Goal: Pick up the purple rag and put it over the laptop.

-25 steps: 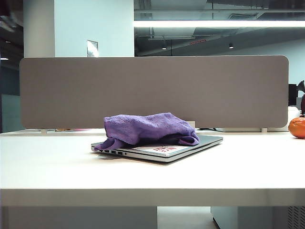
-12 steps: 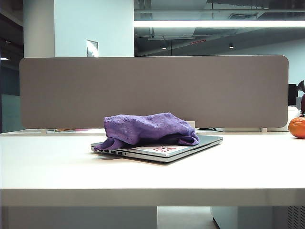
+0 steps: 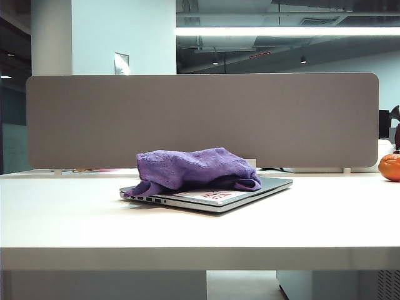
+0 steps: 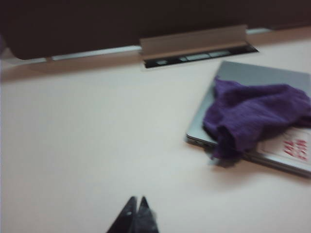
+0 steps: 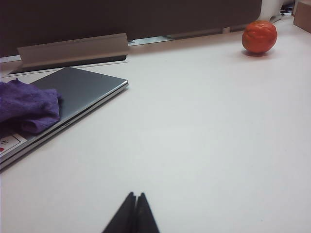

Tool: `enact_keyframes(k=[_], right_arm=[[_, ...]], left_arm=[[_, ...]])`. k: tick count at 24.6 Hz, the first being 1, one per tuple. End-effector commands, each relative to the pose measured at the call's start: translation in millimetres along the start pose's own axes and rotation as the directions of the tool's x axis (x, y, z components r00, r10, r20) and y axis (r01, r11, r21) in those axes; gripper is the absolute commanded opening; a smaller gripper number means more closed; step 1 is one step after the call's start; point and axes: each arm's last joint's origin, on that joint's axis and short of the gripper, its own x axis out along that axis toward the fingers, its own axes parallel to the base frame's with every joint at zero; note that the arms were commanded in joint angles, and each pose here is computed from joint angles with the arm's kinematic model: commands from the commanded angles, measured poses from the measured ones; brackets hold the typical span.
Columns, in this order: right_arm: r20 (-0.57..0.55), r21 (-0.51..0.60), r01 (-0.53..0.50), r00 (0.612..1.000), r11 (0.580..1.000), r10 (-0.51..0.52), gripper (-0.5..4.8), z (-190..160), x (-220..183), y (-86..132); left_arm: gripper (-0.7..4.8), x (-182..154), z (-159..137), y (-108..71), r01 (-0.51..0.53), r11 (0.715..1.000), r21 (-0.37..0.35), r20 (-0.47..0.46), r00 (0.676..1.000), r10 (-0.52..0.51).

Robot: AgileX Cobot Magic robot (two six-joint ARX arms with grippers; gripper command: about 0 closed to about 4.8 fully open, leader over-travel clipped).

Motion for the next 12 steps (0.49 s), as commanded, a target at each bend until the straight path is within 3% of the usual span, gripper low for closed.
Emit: enact_keyframes(k=[1,5,12], right_arm=[[0.014,-0.002,0.003,1.0,1.0,-0.003,0.22,0,0,0],[0.014,-0.002,0.002,1.0,1.0,-0.002,0.22,0,0,0],[0.013,-0.002,0.002,1.0,1.0,-0.002,0.22,0,0,0]], left_arm=[[-0.06,12,-12,5.2,-0.046,0.999,-0.029,0.025,0.999,0.046],[-0.06,25,-36,12.4,-0.085,0.994,-0.066,0.027,0.996,0.087],[-0.06,29,-79,22.9,-0.085,0.989,-0.117,0.176,0.979,0.104]])
